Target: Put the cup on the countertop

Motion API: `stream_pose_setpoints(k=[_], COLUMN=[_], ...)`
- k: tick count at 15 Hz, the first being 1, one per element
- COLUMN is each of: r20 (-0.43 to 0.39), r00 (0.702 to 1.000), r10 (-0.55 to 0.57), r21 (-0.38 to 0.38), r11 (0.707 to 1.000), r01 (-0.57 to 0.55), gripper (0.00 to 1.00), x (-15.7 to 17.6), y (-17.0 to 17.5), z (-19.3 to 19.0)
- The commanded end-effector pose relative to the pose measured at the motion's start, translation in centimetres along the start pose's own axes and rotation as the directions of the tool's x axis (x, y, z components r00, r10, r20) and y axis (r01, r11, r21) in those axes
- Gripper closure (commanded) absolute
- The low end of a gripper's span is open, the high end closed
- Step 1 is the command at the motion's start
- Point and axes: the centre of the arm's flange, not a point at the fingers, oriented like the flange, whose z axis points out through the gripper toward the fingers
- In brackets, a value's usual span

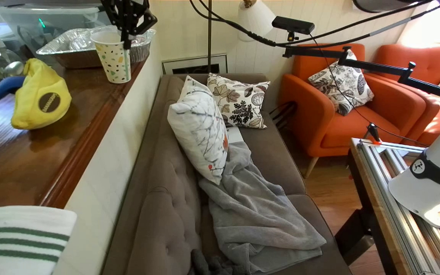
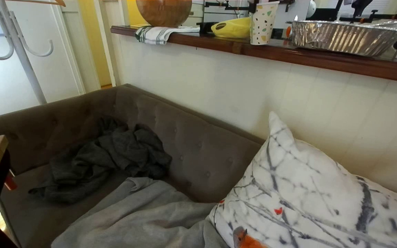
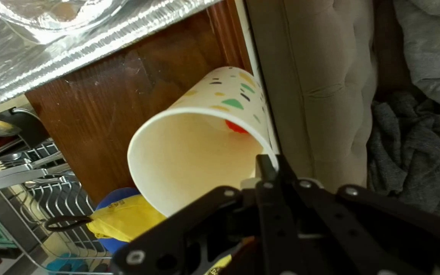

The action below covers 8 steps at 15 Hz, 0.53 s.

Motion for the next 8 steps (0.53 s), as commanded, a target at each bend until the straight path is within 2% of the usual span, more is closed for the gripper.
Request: stream_pose_setpoints(k=[1,7,8], r20=[0.024,0.011,0.01], r00=[0.999,0.998,0.998], r10=[-0.043,-0.064,-0.062], r21=[-0.054,-0.066,-0.066], r11=[0.998,0.996,0.996], r01=[0.044,0.064,0.063], gripper=[0.99,0.99,0.71], x=[-0.07,-0.03,-0.05], y=[3.06,3.54,3.58], z=[0.45,0.92,0.95])
